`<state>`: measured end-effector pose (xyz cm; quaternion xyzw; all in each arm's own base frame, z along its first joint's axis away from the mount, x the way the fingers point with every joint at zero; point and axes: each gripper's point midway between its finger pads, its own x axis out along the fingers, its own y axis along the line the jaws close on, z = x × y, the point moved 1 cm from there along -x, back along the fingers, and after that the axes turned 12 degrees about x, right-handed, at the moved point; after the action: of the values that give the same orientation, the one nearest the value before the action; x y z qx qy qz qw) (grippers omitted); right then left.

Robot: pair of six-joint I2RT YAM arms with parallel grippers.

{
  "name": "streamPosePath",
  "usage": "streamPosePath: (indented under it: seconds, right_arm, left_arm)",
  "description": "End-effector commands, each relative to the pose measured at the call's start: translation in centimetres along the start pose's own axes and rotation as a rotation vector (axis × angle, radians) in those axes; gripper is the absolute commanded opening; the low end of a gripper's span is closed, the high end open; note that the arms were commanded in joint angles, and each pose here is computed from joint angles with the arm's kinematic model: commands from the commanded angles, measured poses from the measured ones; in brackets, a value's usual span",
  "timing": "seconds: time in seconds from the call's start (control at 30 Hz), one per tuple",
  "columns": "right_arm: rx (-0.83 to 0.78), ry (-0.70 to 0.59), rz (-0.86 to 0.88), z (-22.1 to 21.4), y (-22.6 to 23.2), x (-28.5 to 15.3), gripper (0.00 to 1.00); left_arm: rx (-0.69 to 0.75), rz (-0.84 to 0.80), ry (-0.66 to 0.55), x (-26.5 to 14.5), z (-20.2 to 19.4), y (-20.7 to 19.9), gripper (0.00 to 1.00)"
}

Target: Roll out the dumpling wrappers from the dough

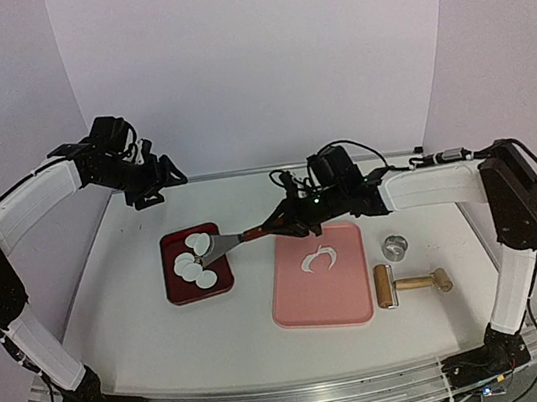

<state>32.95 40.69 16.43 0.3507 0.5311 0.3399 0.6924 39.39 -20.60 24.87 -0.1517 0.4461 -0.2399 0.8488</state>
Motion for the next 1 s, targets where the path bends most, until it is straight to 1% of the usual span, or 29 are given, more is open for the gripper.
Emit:
streamPosePath:
  seconds: [0.0, 0.13, 0.3, 0.53, 0.57, 0.63, 0.7, 0.77, 0.87, 0.97]
  right_arm:
    - [-0.112, -0.088, -0.084, 1.5, 2.0, 0.3, 0.00]
    - [-0.176, -0.097, -0.158, 1.3, 2.0, 0.4, 0.00]
    - [-0.232, -0.101, -0.174, 1.2, 3.3, 0.7, 0.00]
    - [-0.265, -0.191, -0.236, 2.4, 4.0, -1.9, 0.00]
    - [-0.276, -0.211, -0.262, 2.8, 4.2, -2.6, 0.00]
    - [-0.299, -0.247, -0.382, 3.7, 3.3, -4.6, 0.00]
    - [-0.286, -0.285, -0.449, 5.2, 2.6, -7.1, 0.00]
    - [-0.209, -0.313, -0.470, 6.8, 1.2, -10.2, 0.00]
    - [-0.112, -0.360, -0.462, 8.8, -1.1, -14.9, 0.00]
    - [-0.071, -0.384, -0.422, 10.1, -1.9, -18.3, 0.00]
  left_arm:
    - [0.028, -0.015, -0.029, -2.2, 0.3, 0.0, 0.75]
    - [0.025, -0.023, -0.033, -2.2, 0.5, 0.3, 0.75]
    - [0.024, -0.033, -0.034, -1.9, 0.7, 0.4, 0.75]
    - [0.023, 0.001, -0.049, -1.7, 0.6, 1.2, 0.75]
    - [0.026, 0.027, -0.064, -1.8, 0.5, 1.7, 0.75]
    - [0.035, 0.064, -0.129, -3.0, 0.7, 2.1, 0.76]
    - [0.046, 0.096, -0.192, -3.9, 0.6, 2.7, 0.81]
    - [0.057, 0.100, -0.223, -4.6, 0.0, 3.0, 0.86]
    - [0.062, 0.095, -0.168, -3.8, -1.4, 3.4, 0.88]
    - [0.041, 0.101, -0.125, -3.1, -2.6, 4.0, 0.88]
